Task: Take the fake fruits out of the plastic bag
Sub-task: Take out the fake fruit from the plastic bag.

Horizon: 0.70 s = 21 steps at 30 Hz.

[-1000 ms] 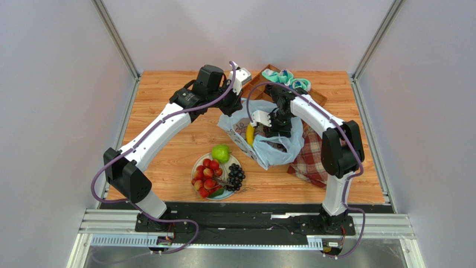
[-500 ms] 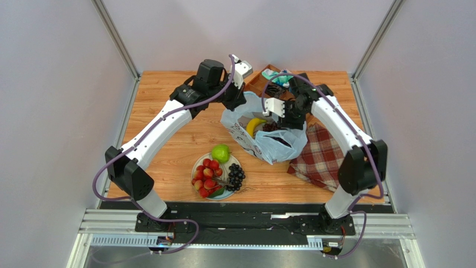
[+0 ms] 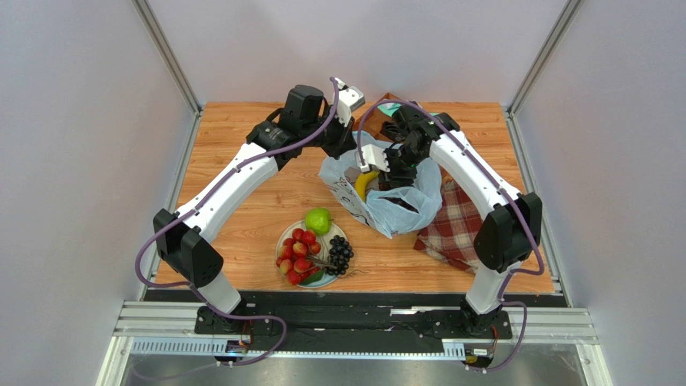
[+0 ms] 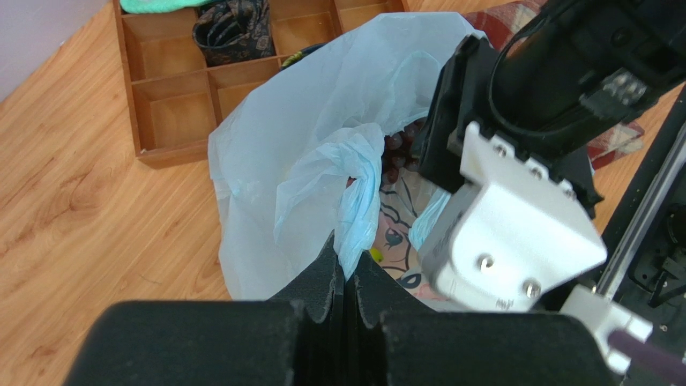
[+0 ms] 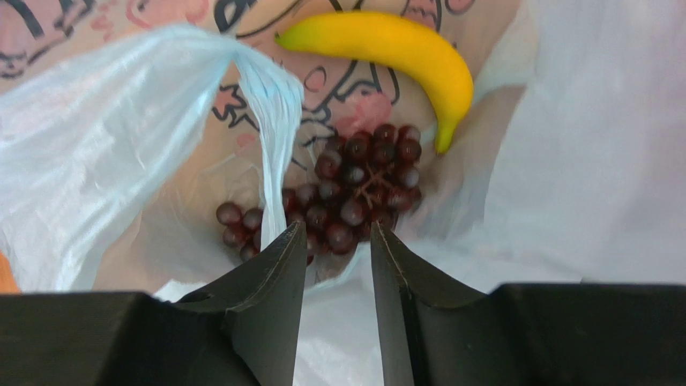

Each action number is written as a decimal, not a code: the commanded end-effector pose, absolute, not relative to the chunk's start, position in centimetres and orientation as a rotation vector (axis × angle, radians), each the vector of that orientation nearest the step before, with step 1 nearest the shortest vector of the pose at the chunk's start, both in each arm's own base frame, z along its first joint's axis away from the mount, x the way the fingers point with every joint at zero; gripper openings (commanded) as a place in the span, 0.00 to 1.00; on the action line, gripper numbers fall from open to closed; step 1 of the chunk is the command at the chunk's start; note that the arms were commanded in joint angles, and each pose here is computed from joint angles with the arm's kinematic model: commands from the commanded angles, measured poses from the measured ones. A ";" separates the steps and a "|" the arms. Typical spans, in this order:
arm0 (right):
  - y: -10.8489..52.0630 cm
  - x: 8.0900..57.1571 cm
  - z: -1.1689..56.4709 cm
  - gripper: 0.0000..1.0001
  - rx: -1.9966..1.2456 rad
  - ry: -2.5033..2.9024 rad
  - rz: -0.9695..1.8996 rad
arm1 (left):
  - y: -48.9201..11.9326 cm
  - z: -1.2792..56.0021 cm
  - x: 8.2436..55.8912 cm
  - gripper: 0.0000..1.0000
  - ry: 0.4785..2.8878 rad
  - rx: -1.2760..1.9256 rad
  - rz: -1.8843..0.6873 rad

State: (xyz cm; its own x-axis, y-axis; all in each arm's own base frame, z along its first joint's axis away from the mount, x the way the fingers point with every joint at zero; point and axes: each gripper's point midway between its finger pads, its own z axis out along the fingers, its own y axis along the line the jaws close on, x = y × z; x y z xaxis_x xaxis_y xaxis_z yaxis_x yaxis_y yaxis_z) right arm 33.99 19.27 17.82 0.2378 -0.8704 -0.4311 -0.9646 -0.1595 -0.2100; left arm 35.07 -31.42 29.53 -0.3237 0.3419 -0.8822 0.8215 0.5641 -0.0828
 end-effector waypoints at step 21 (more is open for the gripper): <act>13.7 38.5 4.6 0.81 -2.317 2.094 0.098 | -31.2 30.9 34.6 0.00 1.855 0.939 -0.668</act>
State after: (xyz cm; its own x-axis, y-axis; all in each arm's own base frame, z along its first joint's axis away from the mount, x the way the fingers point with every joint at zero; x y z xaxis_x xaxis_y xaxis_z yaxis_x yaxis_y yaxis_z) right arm 38.93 15.31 6.20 0.1555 -0.9780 -0.1393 -0.9878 -0.1548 -0.0156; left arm 35.58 -30.60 28.22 -0.3441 0.3604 -0.8670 0.7976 0.5994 -0.0673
